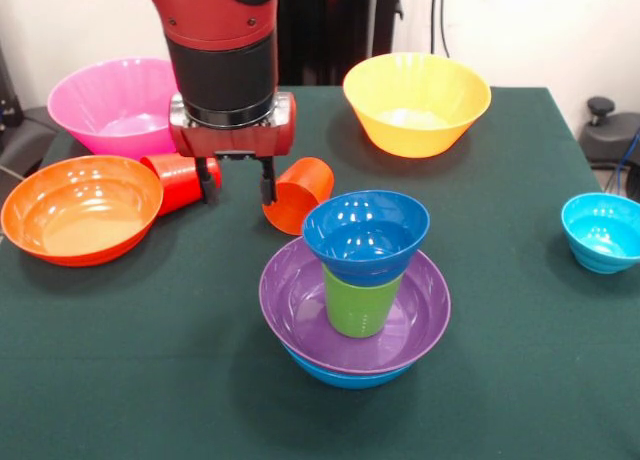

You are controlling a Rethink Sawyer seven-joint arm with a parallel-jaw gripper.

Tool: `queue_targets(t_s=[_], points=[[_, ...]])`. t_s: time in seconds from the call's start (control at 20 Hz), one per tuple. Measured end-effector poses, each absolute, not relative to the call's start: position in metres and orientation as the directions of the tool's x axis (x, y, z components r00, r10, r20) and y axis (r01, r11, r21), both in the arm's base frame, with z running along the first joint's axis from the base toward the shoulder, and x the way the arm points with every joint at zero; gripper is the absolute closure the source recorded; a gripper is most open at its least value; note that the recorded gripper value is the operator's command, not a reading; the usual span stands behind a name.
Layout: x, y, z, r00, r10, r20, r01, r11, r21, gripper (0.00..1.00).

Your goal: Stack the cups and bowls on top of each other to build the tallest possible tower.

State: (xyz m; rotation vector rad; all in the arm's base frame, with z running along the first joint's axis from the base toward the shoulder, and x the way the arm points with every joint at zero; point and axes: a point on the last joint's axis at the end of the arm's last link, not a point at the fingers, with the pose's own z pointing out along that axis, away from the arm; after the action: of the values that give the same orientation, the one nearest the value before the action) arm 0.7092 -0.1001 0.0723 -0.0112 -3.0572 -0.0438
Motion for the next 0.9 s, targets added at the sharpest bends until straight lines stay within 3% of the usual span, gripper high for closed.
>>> queue_targets(t_s=[0.9], points=[[0.686, -0.209, 0.062, -0.997, -0.017, 0.075, -0.018, 1.0, -0.013, 0.0]])
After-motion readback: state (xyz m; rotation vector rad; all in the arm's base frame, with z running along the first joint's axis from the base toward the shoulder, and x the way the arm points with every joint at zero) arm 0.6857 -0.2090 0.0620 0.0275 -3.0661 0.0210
